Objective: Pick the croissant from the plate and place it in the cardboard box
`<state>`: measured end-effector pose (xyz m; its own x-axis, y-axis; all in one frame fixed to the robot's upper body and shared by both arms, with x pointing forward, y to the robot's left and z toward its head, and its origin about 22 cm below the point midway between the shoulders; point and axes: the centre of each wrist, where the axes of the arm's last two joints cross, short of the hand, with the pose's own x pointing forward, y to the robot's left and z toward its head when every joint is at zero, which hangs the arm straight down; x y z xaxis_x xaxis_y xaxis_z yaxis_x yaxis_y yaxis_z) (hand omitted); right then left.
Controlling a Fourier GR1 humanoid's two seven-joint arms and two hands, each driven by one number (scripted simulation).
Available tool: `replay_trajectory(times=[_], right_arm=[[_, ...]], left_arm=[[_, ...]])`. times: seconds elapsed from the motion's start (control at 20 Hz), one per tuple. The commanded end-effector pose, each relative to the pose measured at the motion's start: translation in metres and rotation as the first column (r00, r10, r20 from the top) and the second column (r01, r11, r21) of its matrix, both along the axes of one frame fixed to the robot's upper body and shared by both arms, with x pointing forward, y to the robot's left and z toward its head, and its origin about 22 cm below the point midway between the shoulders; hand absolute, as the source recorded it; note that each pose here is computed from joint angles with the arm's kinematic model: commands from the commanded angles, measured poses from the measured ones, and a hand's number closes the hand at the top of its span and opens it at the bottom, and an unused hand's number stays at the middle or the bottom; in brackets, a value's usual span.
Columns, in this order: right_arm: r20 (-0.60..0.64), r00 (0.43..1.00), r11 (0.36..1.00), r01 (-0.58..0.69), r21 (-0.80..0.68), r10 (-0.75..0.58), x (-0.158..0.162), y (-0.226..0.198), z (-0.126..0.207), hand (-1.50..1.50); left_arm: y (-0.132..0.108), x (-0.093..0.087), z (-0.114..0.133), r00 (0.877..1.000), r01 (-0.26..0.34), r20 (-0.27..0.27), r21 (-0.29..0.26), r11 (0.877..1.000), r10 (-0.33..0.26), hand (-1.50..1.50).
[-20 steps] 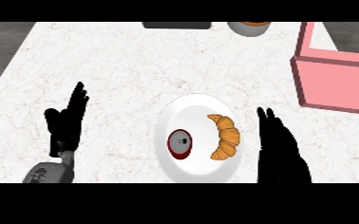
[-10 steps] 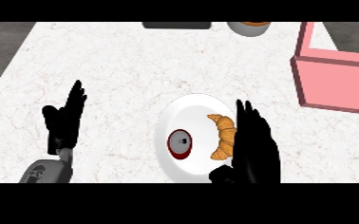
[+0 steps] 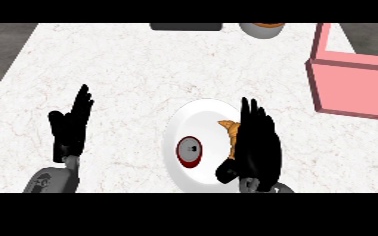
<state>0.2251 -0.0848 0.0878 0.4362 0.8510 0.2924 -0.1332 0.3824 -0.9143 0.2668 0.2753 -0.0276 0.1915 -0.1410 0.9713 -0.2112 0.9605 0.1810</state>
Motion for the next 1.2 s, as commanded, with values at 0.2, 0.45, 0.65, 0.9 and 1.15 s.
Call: replay_trajectory(times=[0.2, 0.45, 0.65, 0.9, 1.15], right_arm=[[-0.11, 0.972, 0.978, 0.2, -0.062, -0.206, 0.013, 0.018, -0.01, -1.5], [-0.136, 0.968, 0.977, 0.205, -0.062, -0.211, 0.015, 0.017, -0.016, -1.5], [-0.141, 0.961, 0.97, 0.231, -0.076, -0.24, 0.032, 0.012, -0.011, -1.5], [-0.177, 0.953, 0.967, 0.228, -0.113, -0.245, 0.037, 0.007, -0.014, -1.5], [-0.205, 0.945, 0.965, 0.238, -0.106, -0.256, 0.045, 0.002, -0.039, -1.5]], left_arm=[[0.001, 0.001, 0.008, 1.0, -0.003, 0.012, 0.009, 1.0, 0.002, 0.0], [-0.004, 0.004, 0.001, 1.0, -0.004, 0.0, -0.002, 1.0, 0.004, 0.0], [-0.009, -0.008, 0.001, 1.0, 0.011, -0.009, 0.003, 1.0, -0.011, 0.0], [0.0, -0.001, 0.008, 1.0, -0.011, 0.001, -0.003, 1.0, 0.011, 0.0], [0.005, -0.02, 0.002, 1.0, 0.0, -0.006, 0.0, 1.0, 0.0, 0.0]])
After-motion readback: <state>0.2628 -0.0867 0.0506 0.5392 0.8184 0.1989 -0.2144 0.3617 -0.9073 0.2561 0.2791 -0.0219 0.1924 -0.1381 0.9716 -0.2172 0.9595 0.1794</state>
